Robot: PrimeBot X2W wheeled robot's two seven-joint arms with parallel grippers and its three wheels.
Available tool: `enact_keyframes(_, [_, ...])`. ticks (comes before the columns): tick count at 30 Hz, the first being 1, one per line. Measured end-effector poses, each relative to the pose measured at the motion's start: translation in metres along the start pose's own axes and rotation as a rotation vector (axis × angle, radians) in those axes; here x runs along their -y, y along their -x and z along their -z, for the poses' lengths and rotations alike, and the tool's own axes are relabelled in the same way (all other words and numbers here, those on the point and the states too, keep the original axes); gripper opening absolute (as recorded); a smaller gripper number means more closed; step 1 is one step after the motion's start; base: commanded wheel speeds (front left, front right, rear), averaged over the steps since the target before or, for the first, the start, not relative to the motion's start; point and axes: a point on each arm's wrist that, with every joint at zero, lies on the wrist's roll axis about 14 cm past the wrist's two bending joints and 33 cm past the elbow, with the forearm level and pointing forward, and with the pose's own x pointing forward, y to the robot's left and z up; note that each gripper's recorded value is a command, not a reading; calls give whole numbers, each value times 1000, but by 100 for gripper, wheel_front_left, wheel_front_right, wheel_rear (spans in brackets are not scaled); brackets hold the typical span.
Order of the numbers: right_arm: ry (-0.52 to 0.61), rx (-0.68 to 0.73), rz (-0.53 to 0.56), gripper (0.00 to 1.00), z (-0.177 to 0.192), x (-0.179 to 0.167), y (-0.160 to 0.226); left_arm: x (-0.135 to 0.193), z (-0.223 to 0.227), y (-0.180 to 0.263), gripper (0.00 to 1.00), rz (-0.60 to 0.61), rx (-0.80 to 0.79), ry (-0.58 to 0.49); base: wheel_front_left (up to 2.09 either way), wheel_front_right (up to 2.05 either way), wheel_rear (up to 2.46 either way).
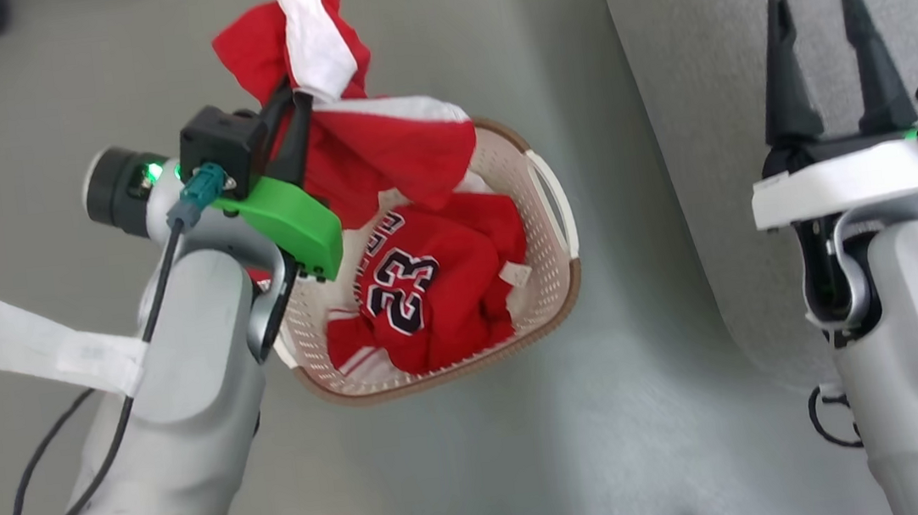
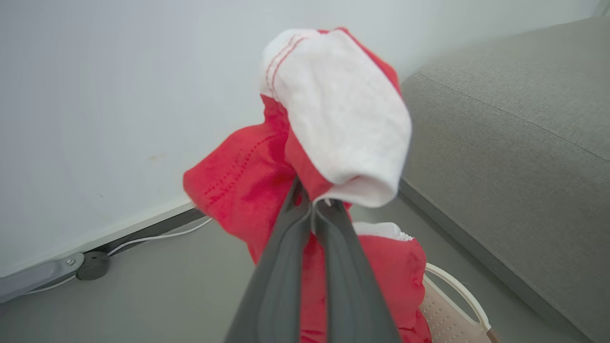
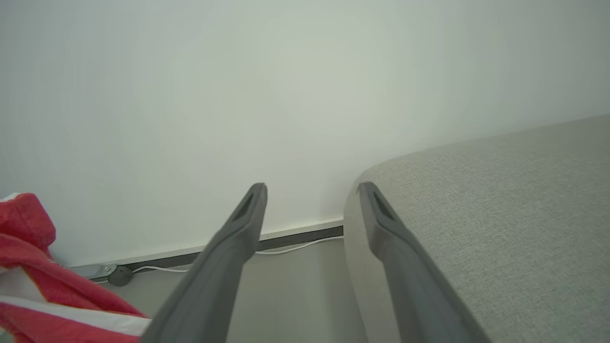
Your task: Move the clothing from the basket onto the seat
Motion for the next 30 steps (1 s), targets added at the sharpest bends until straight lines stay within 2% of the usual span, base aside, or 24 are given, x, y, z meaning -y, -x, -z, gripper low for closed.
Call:
enact_keyframes(5, [-11, -6, -35, 100, -5, -10, 14, 4, -17, 18, 0, -20, 17, 15, 0, 0, 0])
enact_keyframes(17, [-25, -19, -125, 100, -14, -33, 51, 13, -56, 60, 0, -62, 58, -21, 0, 0, 0])
enact_keyframes(26, [-10, -76, -303, 100, -3, -79, 93, 30, -80, 89, 0, -68, 74, -21, 0, 0, 0])
enact_keyframes(30, [9, -76, -407, 100, -5, -107, 112, 48, -99, 99, 0, -37, 95, -45, 0, 0, 0])
